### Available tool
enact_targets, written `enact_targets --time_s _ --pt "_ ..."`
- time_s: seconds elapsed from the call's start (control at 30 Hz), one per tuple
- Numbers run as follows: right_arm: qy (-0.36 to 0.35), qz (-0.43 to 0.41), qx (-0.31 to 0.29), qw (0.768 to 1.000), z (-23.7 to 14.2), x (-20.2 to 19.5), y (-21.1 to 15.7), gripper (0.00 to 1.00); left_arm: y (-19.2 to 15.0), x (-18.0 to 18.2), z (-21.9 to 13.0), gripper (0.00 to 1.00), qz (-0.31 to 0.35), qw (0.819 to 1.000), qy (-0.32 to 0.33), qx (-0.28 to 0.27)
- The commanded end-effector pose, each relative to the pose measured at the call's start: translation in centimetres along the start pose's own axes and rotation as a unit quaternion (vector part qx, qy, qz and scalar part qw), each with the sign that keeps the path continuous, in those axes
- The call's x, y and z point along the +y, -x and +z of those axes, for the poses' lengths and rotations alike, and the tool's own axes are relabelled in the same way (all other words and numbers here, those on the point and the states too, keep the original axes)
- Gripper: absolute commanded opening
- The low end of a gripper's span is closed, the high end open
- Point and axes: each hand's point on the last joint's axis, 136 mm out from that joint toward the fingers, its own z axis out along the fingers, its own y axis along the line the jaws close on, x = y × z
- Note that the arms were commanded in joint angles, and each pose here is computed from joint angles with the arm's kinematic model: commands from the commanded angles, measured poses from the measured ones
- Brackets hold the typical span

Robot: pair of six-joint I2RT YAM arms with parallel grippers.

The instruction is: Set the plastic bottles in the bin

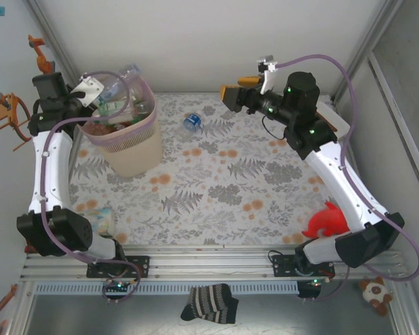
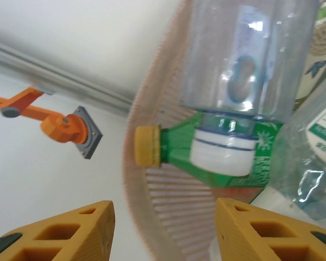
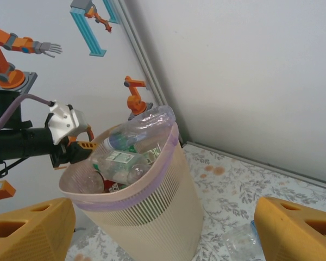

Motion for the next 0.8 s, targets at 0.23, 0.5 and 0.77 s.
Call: enact_targets --time_s 0.23,0.5,0.77 --pt "0.011 -0.005 -0.024 1.0 -0.2 0.7 1.3 0.84 7.8 1.7 -4.0 0.52 -0.17 0.97 -0.058 -0.164" --pt "0.004 -0.006 -0.024 1.0 -0.6 0.6 1.1 0.84 15.0 0.6 -2.4 0.56 -0.267 0.909 -0.141 -0.286" --pt "-0.006 0.0 -0.023 1.0 -1.2 0.4 0.6 0.84 19.8 0.5 4.1 0.74 -0.253 0.934 -0.017 -0.253"
